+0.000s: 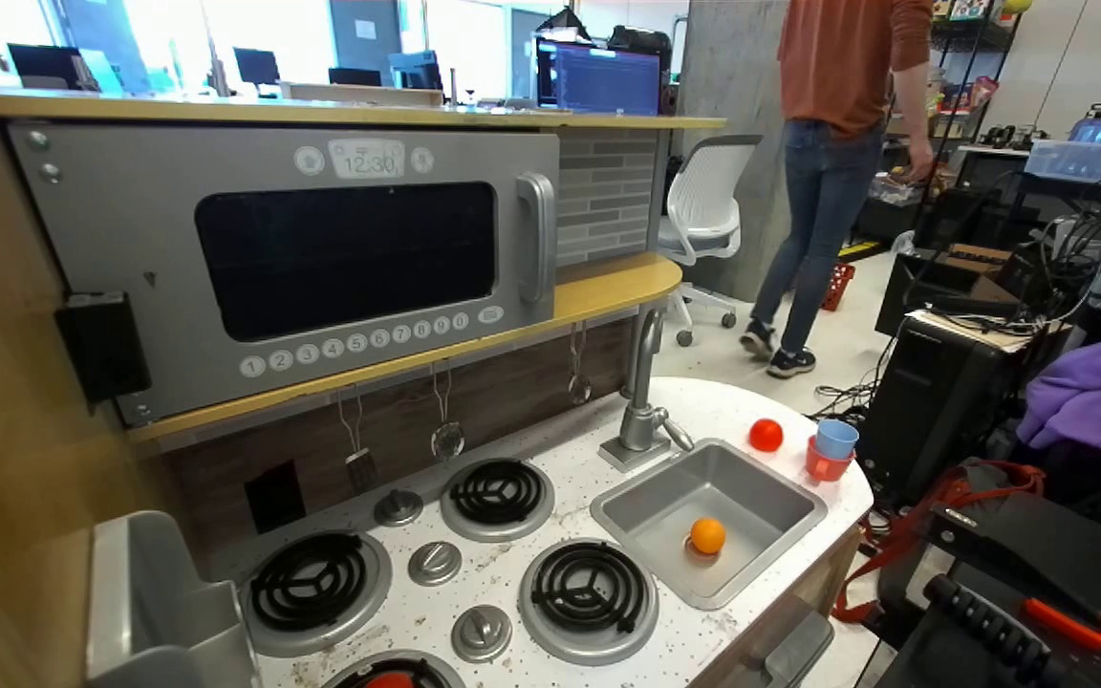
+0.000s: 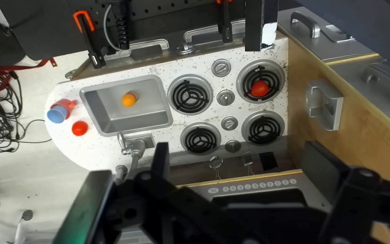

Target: Remove the blue cup from the orange cup and put it at the right outside of the sink

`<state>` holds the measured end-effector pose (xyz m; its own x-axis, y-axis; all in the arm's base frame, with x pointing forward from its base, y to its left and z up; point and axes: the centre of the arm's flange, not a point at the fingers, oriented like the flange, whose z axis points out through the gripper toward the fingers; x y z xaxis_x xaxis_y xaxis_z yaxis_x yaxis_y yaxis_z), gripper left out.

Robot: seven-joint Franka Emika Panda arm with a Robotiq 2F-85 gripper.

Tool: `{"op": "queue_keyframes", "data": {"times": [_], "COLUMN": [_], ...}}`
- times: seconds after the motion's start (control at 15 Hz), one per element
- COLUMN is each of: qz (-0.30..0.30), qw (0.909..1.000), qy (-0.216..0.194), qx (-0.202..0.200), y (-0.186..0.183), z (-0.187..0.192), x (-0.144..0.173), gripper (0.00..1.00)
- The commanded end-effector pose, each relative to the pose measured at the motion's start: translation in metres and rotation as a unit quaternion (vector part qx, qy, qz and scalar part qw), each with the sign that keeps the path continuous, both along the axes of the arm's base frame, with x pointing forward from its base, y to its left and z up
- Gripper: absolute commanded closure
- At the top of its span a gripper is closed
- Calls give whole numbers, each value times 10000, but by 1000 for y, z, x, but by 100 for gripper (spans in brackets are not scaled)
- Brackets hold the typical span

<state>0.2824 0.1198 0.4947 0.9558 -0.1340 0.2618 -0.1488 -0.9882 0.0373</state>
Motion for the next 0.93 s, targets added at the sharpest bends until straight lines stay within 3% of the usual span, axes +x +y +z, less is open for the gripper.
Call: {"op": "queue_keyframes", "data": {"times": [0.0, 0.67, 0.73, 0.87], "qz": [87, -213, -286, -536], "qw": [9999, 9997, 9995, 9986], "qy": [-59, -63, -47, -48], "qx": [39, 79, 89, 24], "y": [1, 1, -65, -98], "z": [0, 0, 3, 3], "x": [1, 0, 38, 47], "gripper": [0, 0, 0, 0]}}
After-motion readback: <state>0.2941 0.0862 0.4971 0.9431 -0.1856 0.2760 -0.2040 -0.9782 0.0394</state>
